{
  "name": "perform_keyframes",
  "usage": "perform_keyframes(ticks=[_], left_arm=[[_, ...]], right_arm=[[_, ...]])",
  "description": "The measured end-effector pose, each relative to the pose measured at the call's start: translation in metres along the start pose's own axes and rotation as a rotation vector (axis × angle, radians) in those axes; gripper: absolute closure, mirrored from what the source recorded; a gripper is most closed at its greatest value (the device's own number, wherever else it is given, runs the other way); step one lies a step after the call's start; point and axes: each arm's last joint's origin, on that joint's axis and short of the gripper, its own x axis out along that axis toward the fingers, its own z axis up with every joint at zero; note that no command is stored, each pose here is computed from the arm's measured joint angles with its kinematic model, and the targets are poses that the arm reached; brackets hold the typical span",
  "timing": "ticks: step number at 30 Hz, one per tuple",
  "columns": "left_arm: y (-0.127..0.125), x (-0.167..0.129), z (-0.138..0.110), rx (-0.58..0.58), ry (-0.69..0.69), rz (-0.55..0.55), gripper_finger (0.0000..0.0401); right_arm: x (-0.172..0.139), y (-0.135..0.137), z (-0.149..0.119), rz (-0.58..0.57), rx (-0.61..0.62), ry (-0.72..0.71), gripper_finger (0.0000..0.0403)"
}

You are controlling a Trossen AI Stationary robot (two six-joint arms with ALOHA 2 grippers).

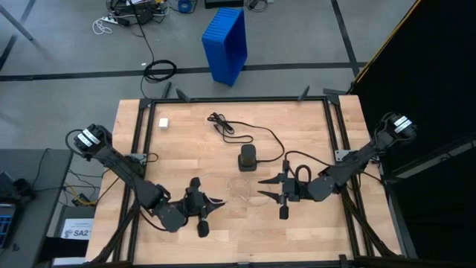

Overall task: Plug in charger
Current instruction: Insert the charger cable into the charger adapter

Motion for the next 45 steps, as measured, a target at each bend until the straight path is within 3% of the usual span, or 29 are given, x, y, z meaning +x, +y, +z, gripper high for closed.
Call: perform_keyframes(ticks=[8,13,18,24,28,45], left_arm=[[0.0,-0.003,-0.005,-0.005,0.03,0.008,0.0401],[-0.006,-0.011,-0.01,0.048,0.004,-0.052,0.0401],[-0.002,-0.023,-0.029,-0.05,-0.1,-0.21,0.0401],[0.036,-0.037,-0.058,-0.246,-0.267,-0.391,0.0401],[0.056,-0.045,-0.065,-0.285,-0.364,-0.462,0.0401],[0.06,-0.044,-0.065,-0.283,-0.366,-0.47,0.0401]], right_arm=[[0.008,0.0,-0.006,0.019,0.013,0.023,0.0294],[0.023,0.006,-0.013,0.04,-0.007,0.053,0.0289],[0.031,0.009,-0.012,0.039,-0.056,0.056,0.029],[0.031,0.009,-0.012,0.038,-0.07,0.054,0.0288],[0.031,0.009,-0.013,0.06,-0.073,0.06,0.029],[0.038,0.003,-0.021,0.061,-0.09,0.111,0.0287]])
